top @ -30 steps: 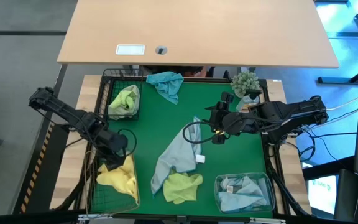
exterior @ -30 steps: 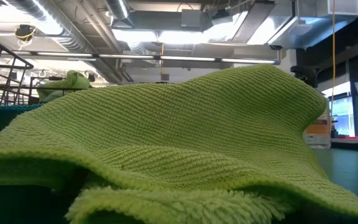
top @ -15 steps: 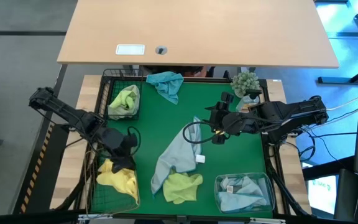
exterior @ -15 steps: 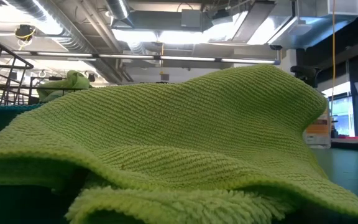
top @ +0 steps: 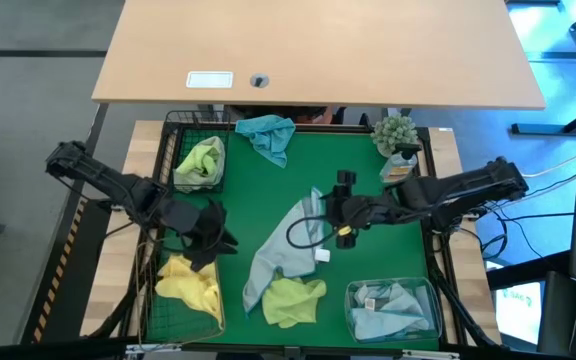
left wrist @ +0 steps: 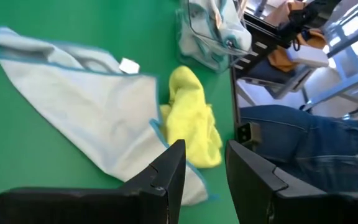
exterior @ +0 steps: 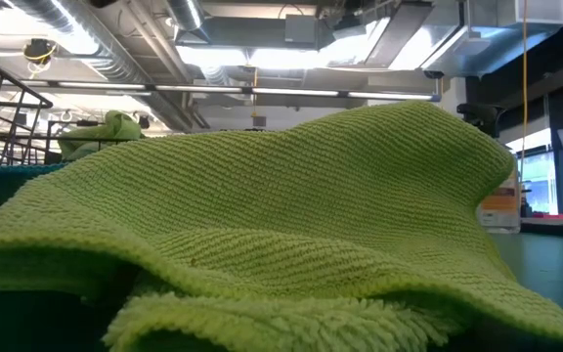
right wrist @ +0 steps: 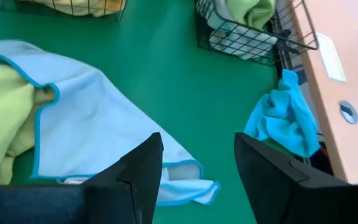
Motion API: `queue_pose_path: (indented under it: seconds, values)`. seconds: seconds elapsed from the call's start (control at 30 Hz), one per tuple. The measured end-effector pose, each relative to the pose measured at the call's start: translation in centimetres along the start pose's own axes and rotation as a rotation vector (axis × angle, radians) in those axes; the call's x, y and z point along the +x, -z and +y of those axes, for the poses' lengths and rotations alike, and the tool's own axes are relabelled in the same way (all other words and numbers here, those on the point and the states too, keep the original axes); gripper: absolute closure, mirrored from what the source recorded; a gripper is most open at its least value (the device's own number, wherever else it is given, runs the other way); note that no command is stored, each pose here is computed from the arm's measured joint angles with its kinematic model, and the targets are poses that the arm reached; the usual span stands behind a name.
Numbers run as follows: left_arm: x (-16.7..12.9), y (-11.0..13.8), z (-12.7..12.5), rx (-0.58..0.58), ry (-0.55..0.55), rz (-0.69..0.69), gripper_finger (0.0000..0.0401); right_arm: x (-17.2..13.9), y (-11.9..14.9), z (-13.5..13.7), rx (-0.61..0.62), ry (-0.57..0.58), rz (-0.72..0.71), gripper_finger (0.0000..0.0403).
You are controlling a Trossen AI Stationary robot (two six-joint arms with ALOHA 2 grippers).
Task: Sort microfiber towel by color & place in baskets
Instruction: Put the light blue microfiber cloth into the transparent bin
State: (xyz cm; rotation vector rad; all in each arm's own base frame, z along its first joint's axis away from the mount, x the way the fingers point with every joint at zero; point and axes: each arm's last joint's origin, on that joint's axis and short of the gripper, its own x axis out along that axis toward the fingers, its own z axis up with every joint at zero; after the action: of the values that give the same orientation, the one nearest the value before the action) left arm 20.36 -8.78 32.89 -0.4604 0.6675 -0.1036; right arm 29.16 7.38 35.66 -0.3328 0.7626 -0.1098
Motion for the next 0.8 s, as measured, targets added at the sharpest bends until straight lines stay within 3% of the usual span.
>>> queue_pose_path:
  seconds: [0.17, 0.37, 0.67, 0.8]
  values:
    - [0.0, -0.3, 0.4, 0.016, -0.015, -0.009, 0.0295, 2.6, 1.3, 1.1, 0.043, 0.005, -0.052, 0.0204]
    - [0.0, -0.3, 0.5, 0.013, -0.019, -0.011, 0.0295, 5.7, 3.3, 1.5, 0.275, 0.022, -0.124, 0.0204]
    - [0.0, -0.3, 0.5, 0.013, -0.018, -0.011, 0.0295, 9.1, 7.8, -0.4, 0.526, 0.115, -0.011, 0.0204]
    - [0.0, -0.3, 0.5, 0.013, -0.019, -0.012, 0.0295, 9.9, 9.2, -1.0, 0.551, 0.121, 0.031, 0.0204]
